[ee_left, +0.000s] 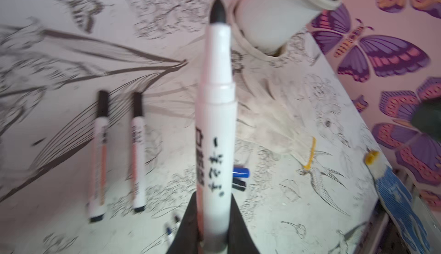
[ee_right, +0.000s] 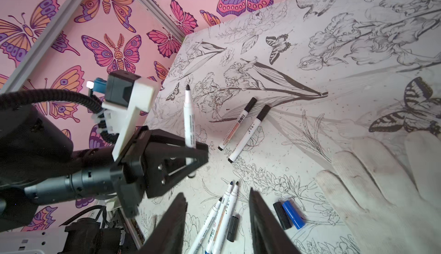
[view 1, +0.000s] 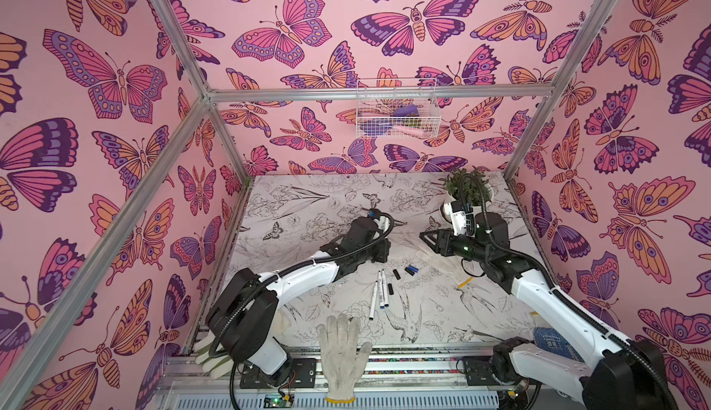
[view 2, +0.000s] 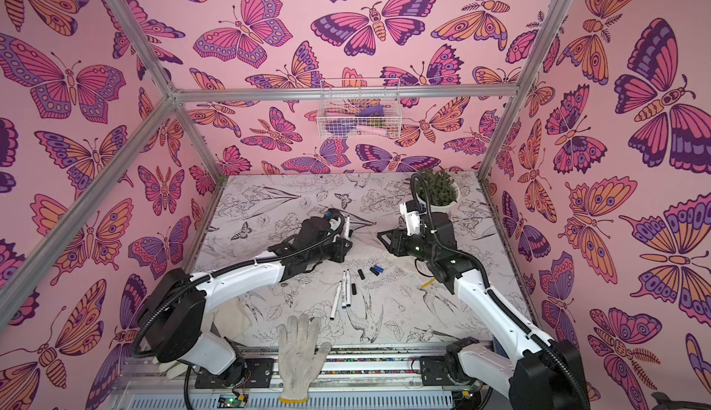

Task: Insert pens into pen caps
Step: Pick up the pen cap from the center of the table.

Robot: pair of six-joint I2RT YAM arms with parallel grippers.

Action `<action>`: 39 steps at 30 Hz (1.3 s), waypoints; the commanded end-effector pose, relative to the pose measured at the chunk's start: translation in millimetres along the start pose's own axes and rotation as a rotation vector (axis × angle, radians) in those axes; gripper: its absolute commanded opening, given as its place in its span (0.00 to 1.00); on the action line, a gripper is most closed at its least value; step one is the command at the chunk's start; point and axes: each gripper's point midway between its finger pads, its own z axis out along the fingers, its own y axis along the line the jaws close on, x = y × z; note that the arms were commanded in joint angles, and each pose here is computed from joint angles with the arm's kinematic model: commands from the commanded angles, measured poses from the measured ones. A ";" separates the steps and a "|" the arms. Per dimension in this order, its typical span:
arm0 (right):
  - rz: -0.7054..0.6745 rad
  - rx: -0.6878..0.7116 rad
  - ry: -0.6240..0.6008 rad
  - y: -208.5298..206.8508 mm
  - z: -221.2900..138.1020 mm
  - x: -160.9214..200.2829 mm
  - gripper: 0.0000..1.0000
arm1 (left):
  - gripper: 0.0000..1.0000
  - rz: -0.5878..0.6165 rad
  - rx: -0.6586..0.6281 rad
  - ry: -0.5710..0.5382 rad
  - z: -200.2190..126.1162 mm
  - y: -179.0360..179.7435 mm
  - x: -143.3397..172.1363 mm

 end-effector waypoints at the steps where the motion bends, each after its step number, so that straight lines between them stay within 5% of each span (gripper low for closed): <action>1: -0.034 0.086 0.133 -15.7 10.2 32.7 0.44 | 0.00 -0.095 -0.080 -0.043 -15.3 22.9 -1.8; 7: -0.202 0.251 0.548 -31.3 31.8 107.2 0.39 | 0.00 -0.083 -0.096 -0.068 -27.3 28.8 -6.9; 12: -0.294 0.354 0.725 -42.2 42.6 136.0 0.38 | 0.00 -0.081 -0.079 -0.067 -27.1 25.0 -9.1; 24: -0.357 0.496 0.806 -75.4 63.4 145.6 0.38 | 0.00 -0.066 -0.072 -0.072 -30.0 23.8 -10.1; 39: -0.377 0.489 0.792 -75.8 84.4 137.1 0.36 | 0.00 -0.064 -0.066 -0.056 -28.8 24.6 -4.9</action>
